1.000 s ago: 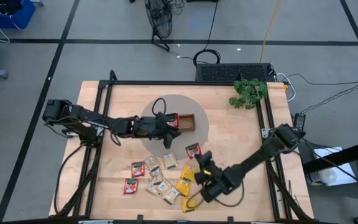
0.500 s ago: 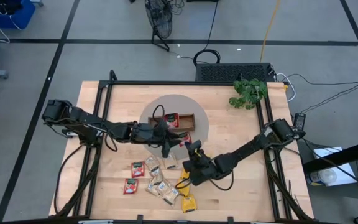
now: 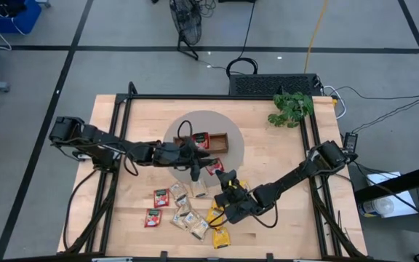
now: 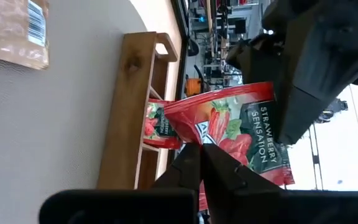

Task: Pick & Place Tea
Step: Put the red tea bag into the wooden organizer

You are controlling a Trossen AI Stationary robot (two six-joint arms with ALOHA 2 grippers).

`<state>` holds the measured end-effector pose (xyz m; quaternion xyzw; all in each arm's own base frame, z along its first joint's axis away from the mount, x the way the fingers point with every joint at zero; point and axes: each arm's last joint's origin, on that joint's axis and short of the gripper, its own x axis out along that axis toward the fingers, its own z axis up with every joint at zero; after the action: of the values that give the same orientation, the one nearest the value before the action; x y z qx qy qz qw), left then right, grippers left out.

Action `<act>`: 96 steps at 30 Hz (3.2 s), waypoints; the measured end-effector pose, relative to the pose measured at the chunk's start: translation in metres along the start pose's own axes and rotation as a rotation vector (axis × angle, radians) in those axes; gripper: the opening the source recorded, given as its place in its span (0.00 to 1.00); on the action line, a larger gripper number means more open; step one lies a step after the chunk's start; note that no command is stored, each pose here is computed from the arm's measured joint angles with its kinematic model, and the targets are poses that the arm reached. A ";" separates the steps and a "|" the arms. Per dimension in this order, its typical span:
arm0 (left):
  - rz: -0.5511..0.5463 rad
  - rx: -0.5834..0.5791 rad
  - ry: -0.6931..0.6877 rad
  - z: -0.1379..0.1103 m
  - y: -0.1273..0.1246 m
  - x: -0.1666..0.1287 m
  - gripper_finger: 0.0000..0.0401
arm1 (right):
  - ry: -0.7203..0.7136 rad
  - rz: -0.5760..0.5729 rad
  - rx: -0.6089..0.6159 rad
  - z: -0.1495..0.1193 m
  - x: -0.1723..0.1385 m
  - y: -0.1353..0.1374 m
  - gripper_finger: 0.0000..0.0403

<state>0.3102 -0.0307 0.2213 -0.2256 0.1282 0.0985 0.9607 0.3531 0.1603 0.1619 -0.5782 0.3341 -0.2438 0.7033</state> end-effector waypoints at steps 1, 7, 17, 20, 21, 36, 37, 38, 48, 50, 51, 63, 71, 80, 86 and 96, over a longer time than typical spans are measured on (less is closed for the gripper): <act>0.002 -0.001 -0.001 0.000 0.001 0.000 0.38 | 0.010 -0.011 -0.001 0.000 0.000 0.000 0.00; 0.009 -0.004 -0.005 0.002 0.003 0.001 0.38 | 0.030 -0.029 -0.001 -0.001 0.000 -0.001 0.00; -0.003 -0.019 0.011 0.001 0.003 0.001 0.35 | 0.042 -0.029 0.002 -0.002 0.005 -0.002 0.00; 0.008 0.004 0.033 -0.001 0.004 0.001 0.21 | 0.039 -0.028 0.003 -0.002 0.005 -0.002 0.00; 0.010 0.018 0.038 -0.002 0.004 0.001 0.14 | 0.039 -0.027 0.004 -0.002 0.005 -0.002 0.00; 0.211 0.371 0.031 0.006 0.025 0.001 0.01 | -0.122 0.117 0.561 0.009 -0.033 0.009 0.00; 0.224 0.412 0.055 0.005 0.028 0.001 0.01 | -0.137 0.133 0.569 0.010 -0.037 0.010 0.00; 0.241 0.445 0.079 0.005 0.032 0.001 0.01 | -0.153 0.152 0.572 0.011 -0.042 0.012 0.00; 0.345 0.610 0.290 0.002 0.069 -0.001 0.00 | -0.162 0.208 0.549 0.005 -0.071 0.025 0.00; 0.345 0.607 0.293 0.004 0.073 0.000 0.00 | -0.150 0.213 0.554 0.003 -0.072 0.026 0.00; 0.344 0.603 0.295 0.005 0.074 0.000 0.00 | -0.144 0.215 0.557 0.002 -0.072 0.027 0.00; 0.255 0.623 0.339 -0.004 0.089 0.015 0.00 | -0.092 0.225 0.565 -0.007 -0.071 0.031 0.00; 0.288 0.621 0.426 -0.028 0.101 0.031 0.00 | -0.090 0.228 0.572 -0.008 -0.072 0.032 0.00; 0.285 0.580 0.404 -0.024 0.096 0.028 0.08 | -0.090 0.230 0.571 -0.008 -0.072 0.032 0.00; 0.353 0.564 0.378 -0.022 0.097 0.028 0.10 | -0.090 0.233 0.571 -0.008 -0.072 0.032 0.00; 0.456 0.558 0.334 -0.019 0.099 0.027 0.10 | -0.090 0.235 0.570 -0.008 -0.072 0.032 0.00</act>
<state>0.3078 0.0508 0.1561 0.0652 0.3512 0.2327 0.9046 0.2982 0.2148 0.1430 -0.3252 0.2851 -0.2189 0.8746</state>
